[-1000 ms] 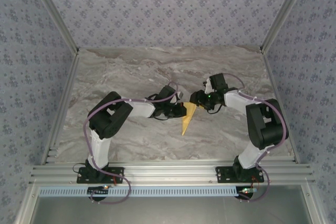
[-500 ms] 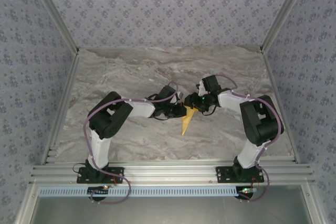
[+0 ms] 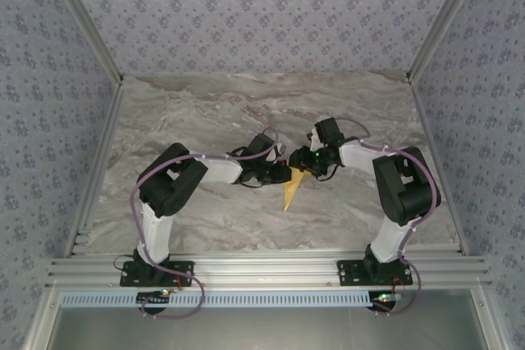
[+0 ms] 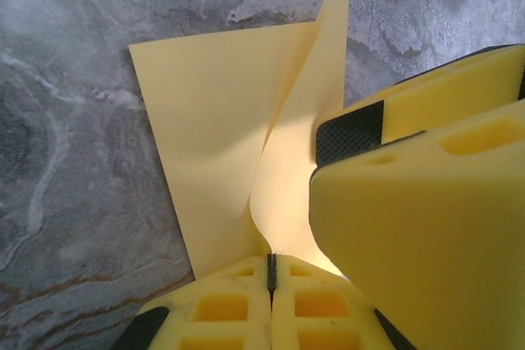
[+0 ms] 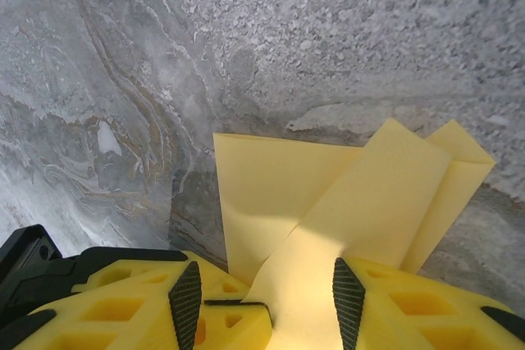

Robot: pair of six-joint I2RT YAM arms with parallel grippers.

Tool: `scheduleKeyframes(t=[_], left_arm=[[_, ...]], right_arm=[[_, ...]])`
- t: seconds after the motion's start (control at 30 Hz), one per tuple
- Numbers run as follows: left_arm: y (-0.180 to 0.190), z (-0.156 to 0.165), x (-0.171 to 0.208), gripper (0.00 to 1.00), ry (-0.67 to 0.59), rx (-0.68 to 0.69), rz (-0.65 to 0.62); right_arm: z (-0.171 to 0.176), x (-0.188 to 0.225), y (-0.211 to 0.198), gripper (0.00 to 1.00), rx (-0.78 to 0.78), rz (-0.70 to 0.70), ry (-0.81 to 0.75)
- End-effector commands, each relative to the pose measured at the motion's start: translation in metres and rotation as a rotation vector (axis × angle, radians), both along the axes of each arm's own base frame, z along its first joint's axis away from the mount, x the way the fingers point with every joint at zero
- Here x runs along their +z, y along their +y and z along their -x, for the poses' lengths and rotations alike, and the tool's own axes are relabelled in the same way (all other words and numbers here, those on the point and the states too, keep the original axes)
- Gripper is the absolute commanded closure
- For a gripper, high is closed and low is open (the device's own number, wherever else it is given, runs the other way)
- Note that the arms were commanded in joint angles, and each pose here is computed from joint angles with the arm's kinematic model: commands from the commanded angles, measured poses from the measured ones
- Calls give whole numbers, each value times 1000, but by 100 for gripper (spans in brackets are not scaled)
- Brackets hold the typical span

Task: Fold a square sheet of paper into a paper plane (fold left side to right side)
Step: Fold the wing for the fifth time at the center of the table.

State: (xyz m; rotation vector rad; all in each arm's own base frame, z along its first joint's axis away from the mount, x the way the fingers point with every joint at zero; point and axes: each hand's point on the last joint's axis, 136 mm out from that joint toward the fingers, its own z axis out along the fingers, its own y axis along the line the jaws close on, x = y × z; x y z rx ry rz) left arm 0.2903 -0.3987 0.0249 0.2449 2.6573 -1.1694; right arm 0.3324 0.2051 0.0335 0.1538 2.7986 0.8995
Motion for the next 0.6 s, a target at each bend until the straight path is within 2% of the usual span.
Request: scheduleKeyframes(t=[0.0, 0.4, 0.57], left_arm=[[6, 7, -25, 96, 34, 6, -58], [3, 9, -21, 96, 31, 5, -46], [9, 8, -2, 88, -4, 18, -42]], right_arm=[[6, -14, -8, 50, 4, 56, 48], [24, -42, -29, 52, -36, 110, 140], [31, -51, -35, 52, -34, 131, 166]])
